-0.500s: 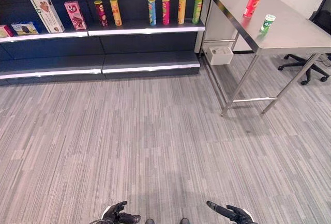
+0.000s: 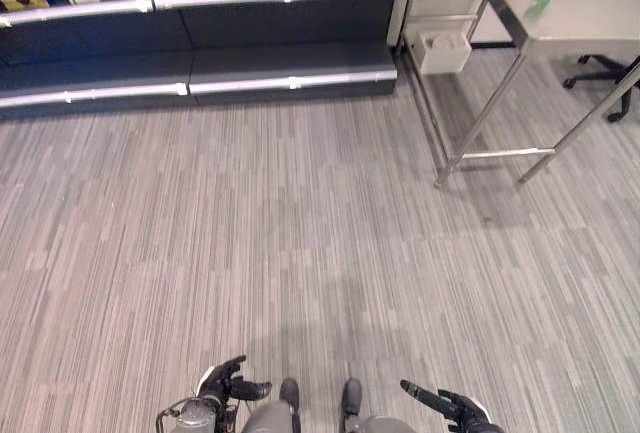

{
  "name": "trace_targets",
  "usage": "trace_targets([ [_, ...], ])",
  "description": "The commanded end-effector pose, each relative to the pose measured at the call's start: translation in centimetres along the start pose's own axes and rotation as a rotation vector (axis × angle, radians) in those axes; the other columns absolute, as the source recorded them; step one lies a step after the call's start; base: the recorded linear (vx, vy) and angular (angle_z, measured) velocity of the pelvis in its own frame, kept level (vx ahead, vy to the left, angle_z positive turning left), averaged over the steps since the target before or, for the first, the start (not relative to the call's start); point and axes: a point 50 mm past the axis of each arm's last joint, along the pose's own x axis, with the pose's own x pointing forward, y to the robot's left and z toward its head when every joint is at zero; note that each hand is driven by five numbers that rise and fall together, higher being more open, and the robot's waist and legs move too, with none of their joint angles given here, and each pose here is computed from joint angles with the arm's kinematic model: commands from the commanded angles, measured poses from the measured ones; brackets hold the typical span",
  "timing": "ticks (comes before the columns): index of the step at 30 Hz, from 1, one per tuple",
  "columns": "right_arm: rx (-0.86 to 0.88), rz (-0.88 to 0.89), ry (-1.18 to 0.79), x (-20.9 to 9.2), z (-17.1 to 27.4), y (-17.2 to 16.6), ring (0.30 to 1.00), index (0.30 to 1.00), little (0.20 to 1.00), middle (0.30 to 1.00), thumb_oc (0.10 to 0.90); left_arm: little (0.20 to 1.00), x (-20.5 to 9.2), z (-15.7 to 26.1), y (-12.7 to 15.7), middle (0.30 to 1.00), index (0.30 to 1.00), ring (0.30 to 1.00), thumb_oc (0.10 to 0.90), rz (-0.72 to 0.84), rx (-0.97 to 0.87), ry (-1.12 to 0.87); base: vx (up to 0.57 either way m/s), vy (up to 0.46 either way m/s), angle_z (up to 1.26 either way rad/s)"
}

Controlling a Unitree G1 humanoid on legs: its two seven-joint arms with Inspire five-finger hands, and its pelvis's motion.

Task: Put the goods on the table back onto the shelves and tidy them up.

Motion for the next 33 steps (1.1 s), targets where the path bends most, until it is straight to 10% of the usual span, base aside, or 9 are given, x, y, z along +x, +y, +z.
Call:
trace_targets([
  [1, -0.004, -0.058, -0.022, -0.4, -0.4, -2.3, 0.9, 0.9, 0.9, 0.9, 0.8, 0.9, -0.1, 0.2, 0.6, 0.9, 0.9, 0.9, 0.8, 0.031, -0.002, -0.032, 0.26, -0.041, 0.06],
  [17, -0.042, 0.002, -0.025, 0.1, 0.6, -0.9, 0.9, 0.9, 0.9, 0.9, 0.8, 0.9, -1.4, -5.4, 2.6, 0.9, 0.9, 0.9, 0.8, 0.073, 0.108, 0.188, 0.4, 0.185, -0.48],
  [33, -0.002, -0.04, -0.033, 0.0, 0.8, -1.7, 0.9, 0.9, 0.9, 0.9, 0.8, 0.9, 0.1, 0.6, 2.7, 0.9, 0.9, 0.9, 0.8, 0.084, 0.135, -0.024, 0.32, -0.004, 0.1],
])
